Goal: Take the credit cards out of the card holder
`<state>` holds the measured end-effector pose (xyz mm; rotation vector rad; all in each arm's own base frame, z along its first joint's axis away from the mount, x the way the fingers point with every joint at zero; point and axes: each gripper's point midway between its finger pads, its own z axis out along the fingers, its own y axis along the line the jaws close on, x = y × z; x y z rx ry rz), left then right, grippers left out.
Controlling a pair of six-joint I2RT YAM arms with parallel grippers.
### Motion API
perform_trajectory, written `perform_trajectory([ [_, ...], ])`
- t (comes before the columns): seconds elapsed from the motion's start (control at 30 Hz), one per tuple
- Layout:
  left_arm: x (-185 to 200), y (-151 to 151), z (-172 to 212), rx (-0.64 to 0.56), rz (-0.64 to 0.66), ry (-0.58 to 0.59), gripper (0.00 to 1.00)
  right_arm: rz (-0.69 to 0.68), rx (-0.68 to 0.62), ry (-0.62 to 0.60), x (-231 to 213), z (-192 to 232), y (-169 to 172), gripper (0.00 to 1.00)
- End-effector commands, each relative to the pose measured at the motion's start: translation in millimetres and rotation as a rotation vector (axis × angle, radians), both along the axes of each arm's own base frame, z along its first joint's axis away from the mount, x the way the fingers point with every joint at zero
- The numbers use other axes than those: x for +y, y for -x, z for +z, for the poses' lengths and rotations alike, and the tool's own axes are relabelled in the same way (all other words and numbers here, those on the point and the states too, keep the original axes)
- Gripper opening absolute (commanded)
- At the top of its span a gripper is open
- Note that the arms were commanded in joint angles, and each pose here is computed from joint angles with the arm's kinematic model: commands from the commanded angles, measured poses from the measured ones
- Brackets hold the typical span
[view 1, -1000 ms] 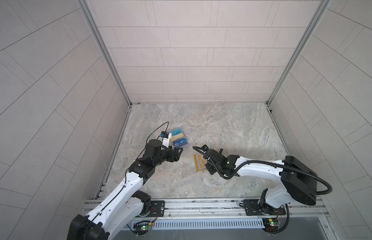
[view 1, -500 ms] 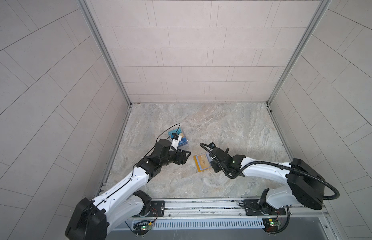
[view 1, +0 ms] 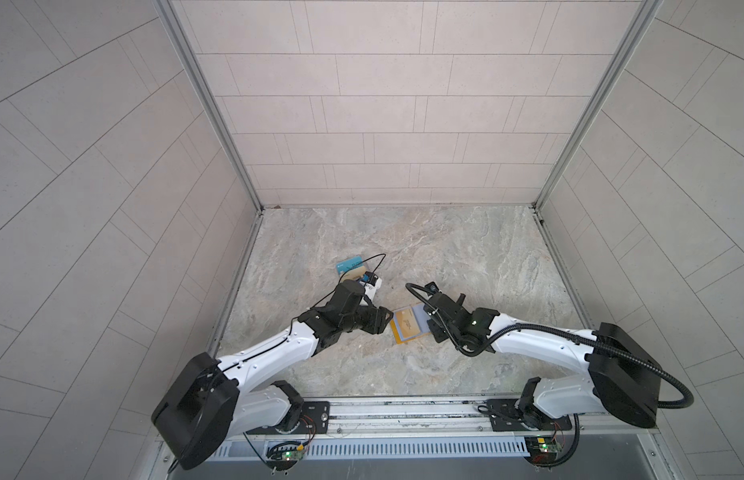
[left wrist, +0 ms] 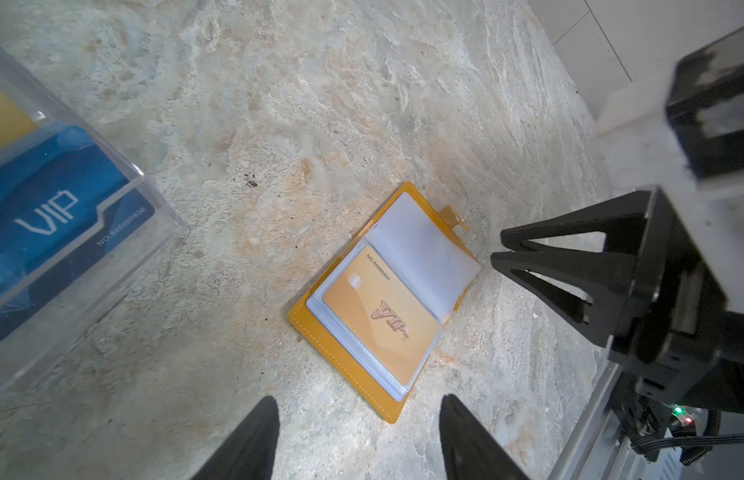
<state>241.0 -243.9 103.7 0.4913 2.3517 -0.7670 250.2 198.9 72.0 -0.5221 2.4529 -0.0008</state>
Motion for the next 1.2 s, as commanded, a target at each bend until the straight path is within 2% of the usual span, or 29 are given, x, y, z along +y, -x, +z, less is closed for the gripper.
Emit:
perform_trajectory([
  [0.0,-11.1,-10.0,10.1,-0.041,0.009,0.014,0.61,0.014,-0.006,-0.001,-1.1,14.9,1.3,0.27],
  [0.23,-22.7,-14.5,-8.1,-0.010,0.013,0.008,0.45,0.105,0.087,-0.099,26.2,20.2,11.8,0.41],
  [0.53,-33.3,-18.2,-29.4,0.029,0.005,-0.005,0.21,0.122,0.208,-0.250,48.4,15.3,8.7,0.44],
  [0.8,-40.4,-16.5,-54.6,0.081,0.009,-0.039,0.12,0.076,0.333,-0.381,51.5,-1.9,3.1,0.44],
  [1.17,-29.5,-14.9,-73.6,0.103,0.020,-0.123,0.10,0.071,0.390,-0.404,61.9,-18.7,-0.7,0.38],
])
